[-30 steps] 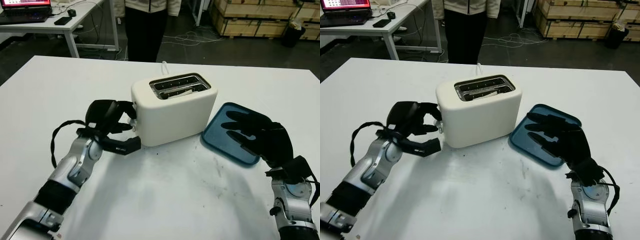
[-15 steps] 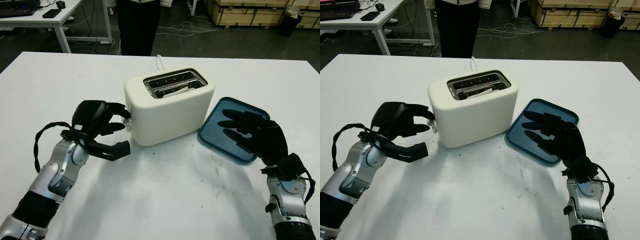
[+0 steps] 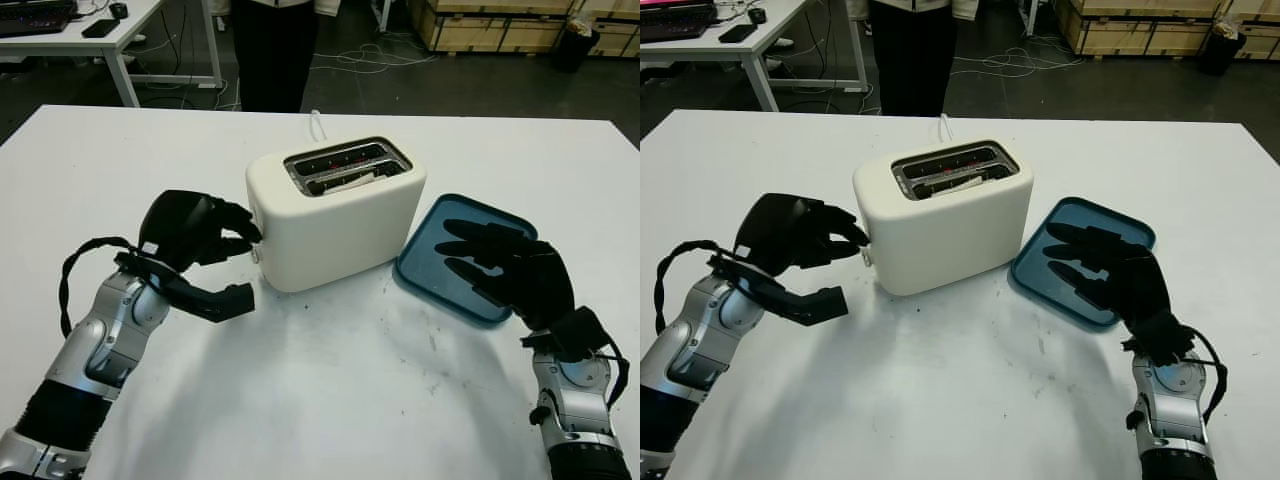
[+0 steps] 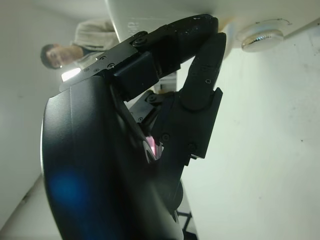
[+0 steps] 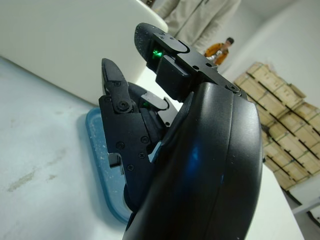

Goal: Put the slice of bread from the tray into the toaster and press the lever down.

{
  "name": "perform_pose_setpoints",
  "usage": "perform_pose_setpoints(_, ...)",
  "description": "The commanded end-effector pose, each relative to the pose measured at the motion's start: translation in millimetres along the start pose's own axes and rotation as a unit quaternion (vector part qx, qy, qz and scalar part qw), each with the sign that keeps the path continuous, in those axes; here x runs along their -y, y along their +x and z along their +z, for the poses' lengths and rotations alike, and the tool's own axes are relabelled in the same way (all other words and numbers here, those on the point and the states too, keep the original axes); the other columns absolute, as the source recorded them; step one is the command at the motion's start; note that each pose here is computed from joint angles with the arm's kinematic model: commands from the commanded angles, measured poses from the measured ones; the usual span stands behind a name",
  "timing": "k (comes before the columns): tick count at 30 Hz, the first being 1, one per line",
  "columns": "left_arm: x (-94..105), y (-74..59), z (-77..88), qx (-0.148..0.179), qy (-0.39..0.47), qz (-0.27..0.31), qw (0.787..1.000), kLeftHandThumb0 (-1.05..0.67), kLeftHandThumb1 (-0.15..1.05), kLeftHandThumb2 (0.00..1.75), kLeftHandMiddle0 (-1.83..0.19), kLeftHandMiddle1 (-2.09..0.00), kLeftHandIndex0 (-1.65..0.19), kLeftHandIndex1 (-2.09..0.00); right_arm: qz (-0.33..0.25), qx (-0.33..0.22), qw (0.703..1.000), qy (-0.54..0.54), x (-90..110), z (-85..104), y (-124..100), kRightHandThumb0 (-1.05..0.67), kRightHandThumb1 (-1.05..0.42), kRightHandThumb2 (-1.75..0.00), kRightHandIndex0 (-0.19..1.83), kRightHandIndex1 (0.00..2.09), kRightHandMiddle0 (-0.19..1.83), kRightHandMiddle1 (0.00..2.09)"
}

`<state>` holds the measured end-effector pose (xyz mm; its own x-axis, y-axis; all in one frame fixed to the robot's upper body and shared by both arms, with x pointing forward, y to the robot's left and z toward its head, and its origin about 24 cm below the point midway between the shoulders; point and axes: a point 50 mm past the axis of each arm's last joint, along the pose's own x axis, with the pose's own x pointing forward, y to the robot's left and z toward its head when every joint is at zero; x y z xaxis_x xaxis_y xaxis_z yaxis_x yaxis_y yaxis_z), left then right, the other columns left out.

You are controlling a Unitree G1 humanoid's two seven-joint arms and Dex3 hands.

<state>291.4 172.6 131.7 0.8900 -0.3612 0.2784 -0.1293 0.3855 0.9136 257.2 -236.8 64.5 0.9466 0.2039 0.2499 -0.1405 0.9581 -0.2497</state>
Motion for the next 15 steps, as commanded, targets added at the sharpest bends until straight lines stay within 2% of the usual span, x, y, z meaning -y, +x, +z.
perform_pose_setpoints(1, -16.0, 3.4, 5.2, 0.020, -0.006, 0.044, 0.999, -0.37, 0.83, 0.00, -0.97, -1.18, -1.24, -0.22, -0.003, 0.016, 1.000, -0.004, 2, 4.9, 5, -0.16, -0.92, -0.06, 0.72, 0.60, 0.90, 0.00)
perform_pose_setpoints(6, -39.7, -0.8, -2.4, 0.003, -0.014, 0.118, 0.993, -0.40, 0.81, 0.00, -0.99, -1.19, -1.26, -0.21, -0.009, 0.025, 0.999, -0.019, 9, 11.2, 11, -0.18, -0.92, -0.05, 0.71, 0.59, 0.90, 0.00)
perform_pose_setpoints(9, -49.3, -6.4, -6.0, -0.019, -0.050, 0.155, 0.986, -0.39, 0.78, 0.00, -1.00, -1.04, -1.25, -0.16, -0.015, 0.036, 0.999, -0.024, 17, 18.7, 20, -0.18, -0.92, -0.03, 0.69, 0.55, 0.88, 0.00)
perform_pose_setpoints(12, -50.4, -13.5, -10.3, -0.045, -0.091, 0.187, 0.977, -0.37, 0.75, 0.00, -0.98, -0.99, -1.18, -0.10, -0.016, 0.055, 0.998, -0.014, 30, 28.2, 36, -0.17, -0.92, -0.04, 0.71, 0.53, 0.88, 0.01)
perform_pose_setpoints(15, -46.3, -21.2, -12.4, -0.080, -0.097, 0.200, 0.972, -0.44, 0.76, 0.00, -0.90, -0.90, -1.10, -0.05, -0.004, 0.059, 0.998, -0.011, 41, 36.7, 54, -0.21, -0.91, -0.02, 0.73, 0.50, 0.89, 0.01)
